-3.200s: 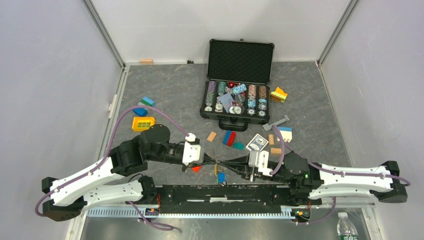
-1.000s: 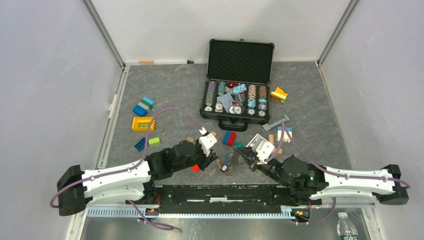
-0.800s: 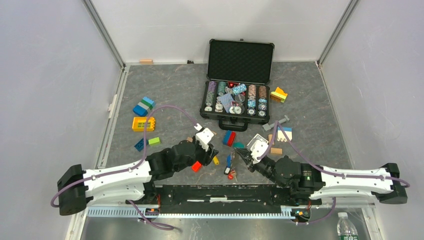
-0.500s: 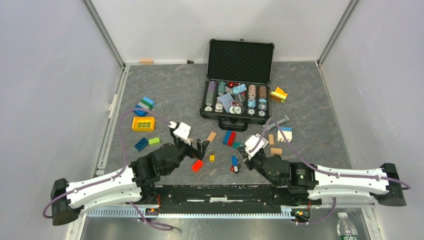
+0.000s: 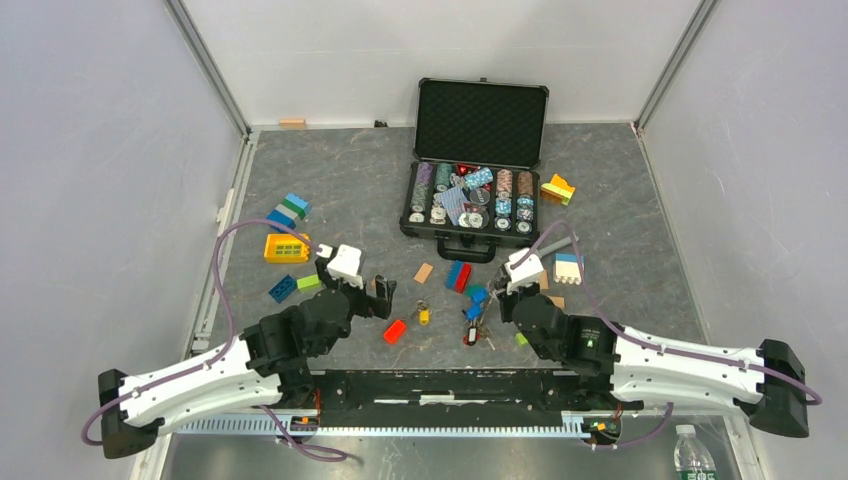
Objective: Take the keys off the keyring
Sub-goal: Place the keyring at the center of the board, then reset both arms
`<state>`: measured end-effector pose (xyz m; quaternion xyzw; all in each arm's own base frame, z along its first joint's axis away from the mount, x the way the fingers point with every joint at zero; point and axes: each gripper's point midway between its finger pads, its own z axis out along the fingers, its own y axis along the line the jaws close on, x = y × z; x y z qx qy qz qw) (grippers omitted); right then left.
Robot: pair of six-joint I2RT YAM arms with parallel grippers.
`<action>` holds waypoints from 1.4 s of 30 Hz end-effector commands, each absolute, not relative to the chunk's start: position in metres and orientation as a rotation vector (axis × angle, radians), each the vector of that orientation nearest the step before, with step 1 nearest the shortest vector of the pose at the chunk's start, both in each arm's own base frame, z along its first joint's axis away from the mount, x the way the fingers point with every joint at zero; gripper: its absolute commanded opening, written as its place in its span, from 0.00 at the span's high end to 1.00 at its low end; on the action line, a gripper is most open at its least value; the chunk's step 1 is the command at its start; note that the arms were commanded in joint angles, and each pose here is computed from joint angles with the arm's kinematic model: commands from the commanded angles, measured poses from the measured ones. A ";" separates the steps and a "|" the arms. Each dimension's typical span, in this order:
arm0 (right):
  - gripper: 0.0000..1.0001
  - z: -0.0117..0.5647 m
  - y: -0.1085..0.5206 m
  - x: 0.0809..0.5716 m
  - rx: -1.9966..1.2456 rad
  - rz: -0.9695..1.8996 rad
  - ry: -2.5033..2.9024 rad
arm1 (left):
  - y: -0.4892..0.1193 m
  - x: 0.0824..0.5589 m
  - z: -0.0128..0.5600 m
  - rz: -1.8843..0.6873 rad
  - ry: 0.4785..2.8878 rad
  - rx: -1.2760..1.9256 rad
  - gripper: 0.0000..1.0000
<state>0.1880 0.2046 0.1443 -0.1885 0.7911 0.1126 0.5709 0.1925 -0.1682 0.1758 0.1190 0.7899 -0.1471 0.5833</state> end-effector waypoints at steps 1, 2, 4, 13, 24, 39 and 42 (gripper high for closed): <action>0.80 0.077 0.153 0.173 -0.434 0.054 2.044 | -0.161 0.195 0.196 -0.368 1.832 0.157 0.00; 0.72 0.078 0.150 0.173 -0.423 0.047 2.041 | -0.161 0.195 0.197 -0.370 1.834 0.155 0.00; 0.61 0.084 0.148 0.175 -0.406 0.044 2.030 | -0.161 0.193 0.198 -0.373 1.845 0.167 0.00; 0.33 0.128 0.184 0.174 -0.493 0.254 1.949 | -0.151 0.187 0.196 -0.315 1.946 0.147 0.00; 0.12 0.112 0.190 0.200 -0.496 0.525 2.085 | -0.132 0.183 0.207 -0.286 1.966 0.055 0.00; 0.02 0.111 0.112 0.217 -0.057 0.449 2.080 | -0.118 0.175 0.183 -0.305 1.996 -0.036 0.00; 0.02 0.112 0.097 0.217 0.007 0.370 2.090 | -0.119 0.176 0.175 -0.291 2.009 -0.040 0.00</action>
